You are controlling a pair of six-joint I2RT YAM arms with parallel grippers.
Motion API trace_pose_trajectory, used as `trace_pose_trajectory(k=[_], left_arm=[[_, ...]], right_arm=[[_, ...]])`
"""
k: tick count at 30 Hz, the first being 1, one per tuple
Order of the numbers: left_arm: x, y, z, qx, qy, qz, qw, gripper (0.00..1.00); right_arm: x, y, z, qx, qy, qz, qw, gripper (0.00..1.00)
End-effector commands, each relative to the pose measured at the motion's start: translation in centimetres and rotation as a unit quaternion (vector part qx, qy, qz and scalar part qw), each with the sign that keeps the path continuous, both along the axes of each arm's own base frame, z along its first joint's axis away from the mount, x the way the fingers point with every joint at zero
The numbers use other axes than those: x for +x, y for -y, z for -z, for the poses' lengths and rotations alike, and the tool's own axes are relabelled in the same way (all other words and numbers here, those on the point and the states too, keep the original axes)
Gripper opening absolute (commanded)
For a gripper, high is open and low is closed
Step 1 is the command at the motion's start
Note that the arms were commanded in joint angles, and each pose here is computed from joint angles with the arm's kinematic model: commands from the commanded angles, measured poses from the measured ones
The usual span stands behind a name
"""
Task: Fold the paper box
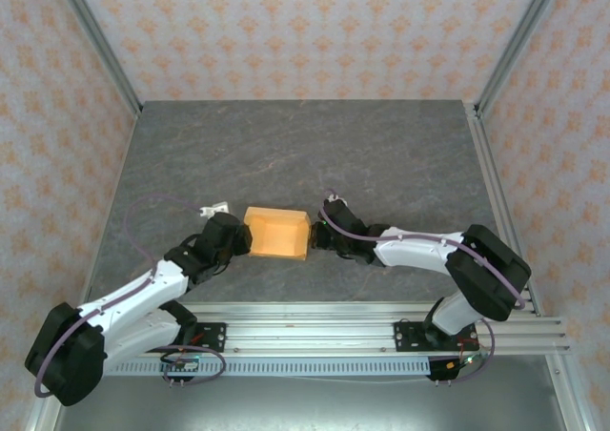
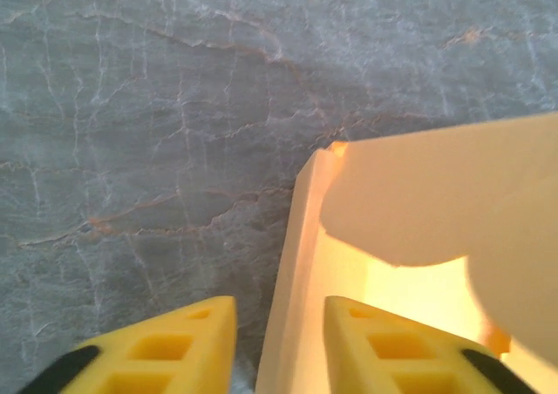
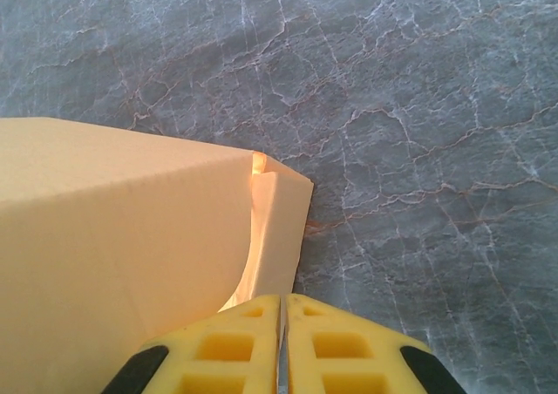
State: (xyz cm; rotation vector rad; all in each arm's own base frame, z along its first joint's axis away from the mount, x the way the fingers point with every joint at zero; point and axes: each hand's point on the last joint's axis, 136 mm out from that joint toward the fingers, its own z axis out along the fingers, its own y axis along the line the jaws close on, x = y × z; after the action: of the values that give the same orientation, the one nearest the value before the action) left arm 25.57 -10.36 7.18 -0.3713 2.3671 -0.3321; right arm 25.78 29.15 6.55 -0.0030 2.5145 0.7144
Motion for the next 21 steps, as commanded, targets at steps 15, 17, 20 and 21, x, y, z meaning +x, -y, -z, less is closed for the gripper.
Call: trace_pose_trajectory(k=[15, 17, 20, 21], left_arm=[[2.5, 1.6, 1.4, 0.055, -0.013, 0.032, 0.998, 0.51], [2.7, 1.9, 1.8, 0.067, -0.018, 0.034, 0.997, 0.50], [2.8, 1.9, 2.2, 0.077, -0.022, 0.030, 0.996, 0.46], [2.8, 1.7, 2.3, 0.081, -0.025, 0.026, 0.996, 0.41]], right_arm=[[0.8, -0.4, -1.3, -0.021, 0.013, 0.005, 1.000, 0.19], [0.8, -0.5, -1.1, -0.023, 0.012, 0.007, 1.000, 0.21], [1.0, -0.3, -0.4, -0.036, 0.007, 0.014, 0.999, 0.22], [1.1, -0.4, -0.2, -0.040, 0.004, 0.013, 0.999, 0.24]])
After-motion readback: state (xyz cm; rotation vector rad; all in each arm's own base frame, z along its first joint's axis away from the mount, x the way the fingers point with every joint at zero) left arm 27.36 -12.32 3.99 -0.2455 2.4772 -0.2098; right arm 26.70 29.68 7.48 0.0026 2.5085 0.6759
